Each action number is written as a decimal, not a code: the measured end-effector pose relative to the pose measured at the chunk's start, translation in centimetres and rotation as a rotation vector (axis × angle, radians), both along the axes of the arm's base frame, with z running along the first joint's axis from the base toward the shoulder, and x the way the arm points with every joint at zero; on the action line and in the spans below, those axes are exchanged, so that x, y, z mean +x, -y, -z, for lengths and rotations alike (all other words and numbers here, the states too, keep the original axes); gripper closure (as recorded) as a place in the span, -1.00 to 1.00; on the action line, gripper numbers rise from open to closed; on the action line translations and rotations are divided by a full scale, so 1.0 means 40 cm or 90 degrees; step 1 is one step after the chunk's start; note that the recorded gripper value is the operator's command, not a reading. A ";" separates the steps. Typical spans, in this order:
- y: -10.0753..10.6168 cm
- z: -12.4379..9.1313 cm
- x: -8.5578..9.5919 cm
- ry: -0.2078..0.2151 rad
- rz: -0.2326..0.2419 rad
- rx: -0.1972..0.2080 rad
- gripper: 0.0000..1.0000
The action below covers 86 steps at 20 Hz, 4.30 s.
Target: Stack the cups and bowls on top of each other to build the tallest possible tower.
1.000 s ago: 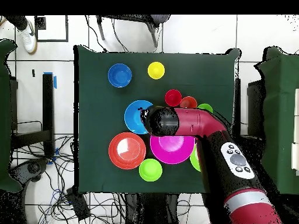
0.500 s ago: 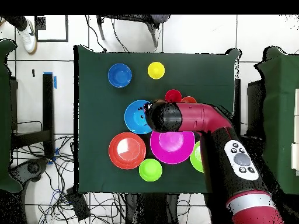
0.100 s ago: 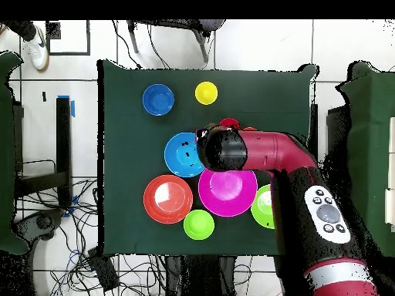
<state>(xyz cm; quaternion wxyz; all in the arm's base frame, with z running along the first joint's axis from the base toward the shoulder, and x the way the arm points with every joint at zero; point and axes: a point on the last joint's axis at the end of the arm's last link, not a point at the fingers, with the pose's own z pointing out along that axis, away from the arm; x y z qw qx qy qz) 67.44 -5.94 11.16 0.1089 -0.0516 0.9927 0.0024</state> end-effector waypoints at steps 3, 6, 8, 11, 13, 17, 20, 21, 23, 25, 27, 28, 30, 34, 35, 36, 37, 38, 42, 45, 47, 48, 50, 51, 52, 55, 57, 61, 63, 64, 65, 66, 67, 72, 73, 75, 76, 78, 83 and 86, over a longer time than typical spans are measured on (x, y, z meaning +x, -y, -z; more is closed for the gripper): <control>0.030 -0.010 0.015 0.009 0.010 -0.004 -1.00; 0.054 -0.017 0.028 0.017 0.019 -0.006 -1.00; 0.074 -0.019 0.036 0.022 0.026 -0.007 -1.00; 0.095 -0.014 0.041 0.024 0.031 -0.010 -1.00; 0.112 -0.008 0.044 0.026 0.033 -0.014 -1.00; 0.133 0.009 0.042 0.024 0.034 -0.017 -1.00; 0.140 0.026 0.035 0.018 0.033 -0.017 -1.00; 0.140 0.029 0.034 0.017 0.034 -0.016 -1.00; 0.140 0.035 0.032 0.015 0.034 -0.013 -1.00; 0.140 0.045 0.030 0.012 0.034 -0.010 -1.00; 0.137 0.056 0.028 0.009 0.034 -0.005 -1.00; 0.135 0.063 0.028 0.007 0.034 -0.002 -1.00; 0.129 0.082 0.028 0.003 0.034 0.006 -1.00; 0.122 0.105 0.028 -0.002 0.034 0.014 -1.00; 0.118 0.115 0.028 -0.004 0.033 0.018 -1.00; 0.116 0.122 0.027 -0.006 0.033 0.020 -1.00; 0.112 0.131 0.024 -0.009 0.033 0.023 -1.00; 0.111 0.136 0.023 -0.011 0.033 0.025 -1.00; 0.100 0.166 0.012 -0.023 0.033 0.034 -1.00; 0.094 0.182 0.005 -0.029 0.032 0.039 -1.00; 0.092 0.186 0.004 -0.030 0.032 0.040 -1.00; 0.090 0.189 0.002 -0.032 0.032 0.041 -1.00; 0.088 0.196 0.000 -0.034 0.032 0.043 -1.00; 0.087 0.198 -0.001 -0.035 0.032 0.044 -1.00; 0.085 0.202 -0.003 -0.037 0.032 0.045 -1.00; 0.081 0.213 -0.007 -0.041 0.032 0.048 -1.00; 0.078 0.220 -0.009 -0.042 0.032 0.051 -1.00; 0.071 0.237 -0.013 -0.042 0.032 0.055 -1.00; 0.069 0.248 -0.015 -0.037 0.031 0.056 -1.00; 0.068 0.252 -0.016 -0.036 0.030 0.056 -1.00; 0.068 0.256 -0.016 -0.035 0.028 0.055 -1.00; 0.066 0.266 -0.020 -0.034 0.025 0.054 -1.00; 0.065 0.273 -0.022 -0.034 0.022 0.054 -1.00; 0.058 0.316 -0.037 -0.042 0.008 0.050 -1.00; 0.058 0.320 -0.037 -0.043 0.007 0.050 -1.00; 0.057 0.330 -0.037 -0.043 0.005 0.049 -1.00; 0.057 0.337 -0.035 -0.043 0.003 0.048 -1.00; 0.057 0.350 -0.032 -0.043 0.001 0.046 -1.00; 0.067 0.355 -0.017 -0.036 0.003 0.043 -1.00; 0.072 0.352 -0.008 -0.032 0.004 0.040 -1.00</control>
